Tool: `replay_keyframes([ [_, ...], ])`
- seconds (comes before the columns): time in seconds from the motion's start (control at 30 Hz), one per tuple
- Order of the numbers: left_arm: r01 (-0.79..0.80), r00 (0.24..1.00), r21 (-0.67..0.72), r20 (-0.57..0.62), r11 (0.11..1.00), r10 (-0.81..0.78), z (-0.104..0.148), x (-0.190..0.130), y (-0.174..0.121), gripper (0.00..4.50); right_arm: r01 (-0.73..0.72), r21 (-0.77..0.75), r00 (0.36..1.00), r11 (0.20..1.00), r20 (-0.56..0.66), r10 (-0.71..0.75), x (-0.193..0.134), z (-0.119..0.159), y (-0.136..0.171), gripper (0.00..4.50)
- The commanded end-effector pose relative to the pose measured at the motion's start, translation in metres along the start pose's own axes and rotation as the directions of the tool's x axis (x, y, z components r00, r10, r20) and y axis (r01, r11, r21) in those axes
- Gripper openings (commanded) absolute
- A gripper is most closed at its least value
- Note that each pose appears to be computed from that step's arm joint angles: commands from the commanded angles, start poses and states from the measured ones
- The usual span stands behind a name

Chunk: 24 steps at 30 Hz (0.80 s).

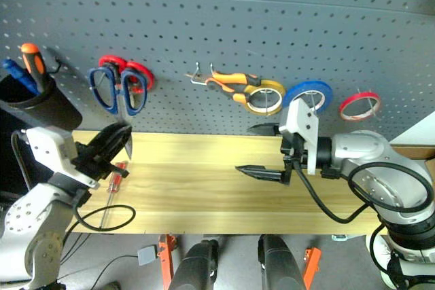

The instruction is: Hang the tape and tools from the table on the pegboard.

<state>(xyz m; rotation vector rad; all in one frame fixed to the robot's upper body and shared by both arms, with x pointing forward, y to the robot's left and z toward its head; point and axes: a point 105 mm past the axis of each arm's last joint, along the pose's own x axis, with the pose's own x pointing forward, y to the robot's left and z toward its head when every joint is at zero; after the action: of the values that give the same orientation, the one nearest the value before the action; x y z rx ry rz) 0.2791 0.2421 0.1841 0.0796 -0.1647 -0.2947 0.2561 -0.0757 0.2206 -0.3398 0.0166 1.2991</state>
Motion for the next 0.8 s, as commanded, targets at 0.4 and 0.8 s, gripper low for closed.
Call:
replay_keyframes([
  [0.4, 0.009, 1.0, 0.008, 0.01, 1.0, -0.01, -0.003, 0.007, -0.001, 1.48, 0.014, -0.036, 1.0, 0.999, 0.02, -0.014, -0.001, 0.006, 0.003, 4.5],
  [0.8, -0.247, 0.911, 0.012, -0.338, 0.969, 0.236, -0.076, -0.043, 0.019, 4.47, 0.019, -0.02, 0.998, 1.0, 0.065, -0.018, 0.001, 0.011, 0.003, 4.5],
])
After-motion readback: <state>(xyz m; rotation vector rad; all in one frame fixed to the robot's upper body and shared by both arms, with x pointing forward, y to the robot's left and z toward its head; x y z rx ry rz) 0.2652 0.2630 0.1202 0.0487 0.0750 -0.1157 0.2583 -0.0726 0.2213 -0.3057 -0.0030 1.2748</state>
